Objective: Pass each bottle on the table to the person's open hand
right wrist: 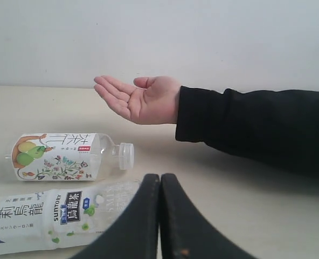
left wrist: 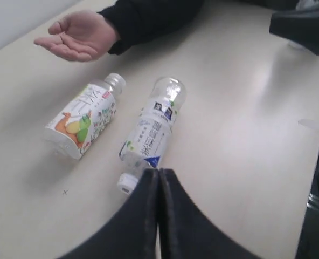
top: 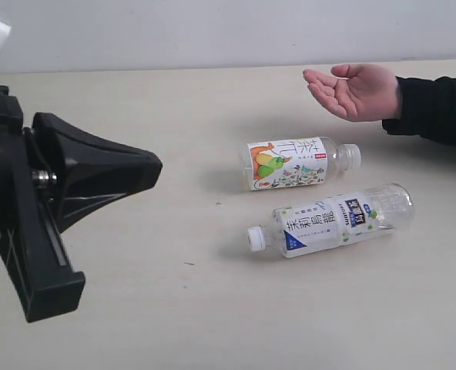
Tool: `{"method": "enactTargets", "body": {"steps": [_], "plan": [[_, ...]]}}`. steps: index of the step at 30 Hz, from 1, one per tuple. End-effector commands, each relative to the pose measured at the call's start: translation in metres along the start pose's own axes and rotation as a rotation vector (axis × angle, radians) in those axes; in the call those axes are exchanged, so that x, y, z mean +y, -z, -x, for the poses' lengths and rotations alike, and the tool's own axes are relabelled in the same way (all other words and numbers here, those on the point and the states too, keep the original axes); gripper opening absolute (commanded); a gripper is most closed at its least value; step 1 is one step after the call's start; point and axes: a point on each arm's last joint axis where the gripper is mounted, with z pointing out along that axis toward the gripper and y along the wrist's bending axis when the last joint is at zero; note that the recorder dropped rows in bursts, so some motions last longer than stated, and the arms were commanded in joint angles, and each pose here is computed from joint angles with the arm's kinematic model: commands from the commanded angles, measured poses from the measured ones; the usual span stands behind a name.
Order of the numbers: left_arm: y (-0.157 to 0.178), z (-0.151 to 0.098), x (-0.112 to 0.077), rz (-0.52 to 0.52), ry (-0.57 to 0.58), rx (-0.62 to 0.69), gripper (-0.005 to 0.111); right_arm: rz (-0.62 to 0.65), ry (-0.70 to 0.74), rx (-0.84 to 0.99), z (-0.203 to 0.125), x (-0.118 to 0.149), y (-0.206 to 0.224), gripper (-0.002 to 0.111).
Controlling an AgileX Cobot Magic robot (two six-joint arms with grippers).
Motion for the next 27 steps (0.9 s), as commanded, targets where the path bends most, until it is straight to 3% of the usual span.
{"method": "enactTargets", "body": {"steps": [1, 13, 17, 27], "plan": [[0.021, -0.01, 0.005, 0.081, 0.057, -0.204, 0.0, -0.005, 0.002, -0.004, -0.001, 0.0, 0.0, 0.0], [0.054, -0.096, 0.017, 0.278, 0.067, -0.527, 0.0, -0.005, 0.002, -0.004, -0.001, 0.0, 0.0, 0.0], [0.062, -0.11, 0.022, 0.351, 0.093, -0.638, 0.0, -0.005, 0.002, -0.004, -0.001, 0.0, 0.0, 0.0], [0.061, -0.117, 0.022, 0.35, 0.104, -0.629, 0.0, -0.015, 0.058, -0.021, 0.0, -0.001, 0.0, 0.0]]}}
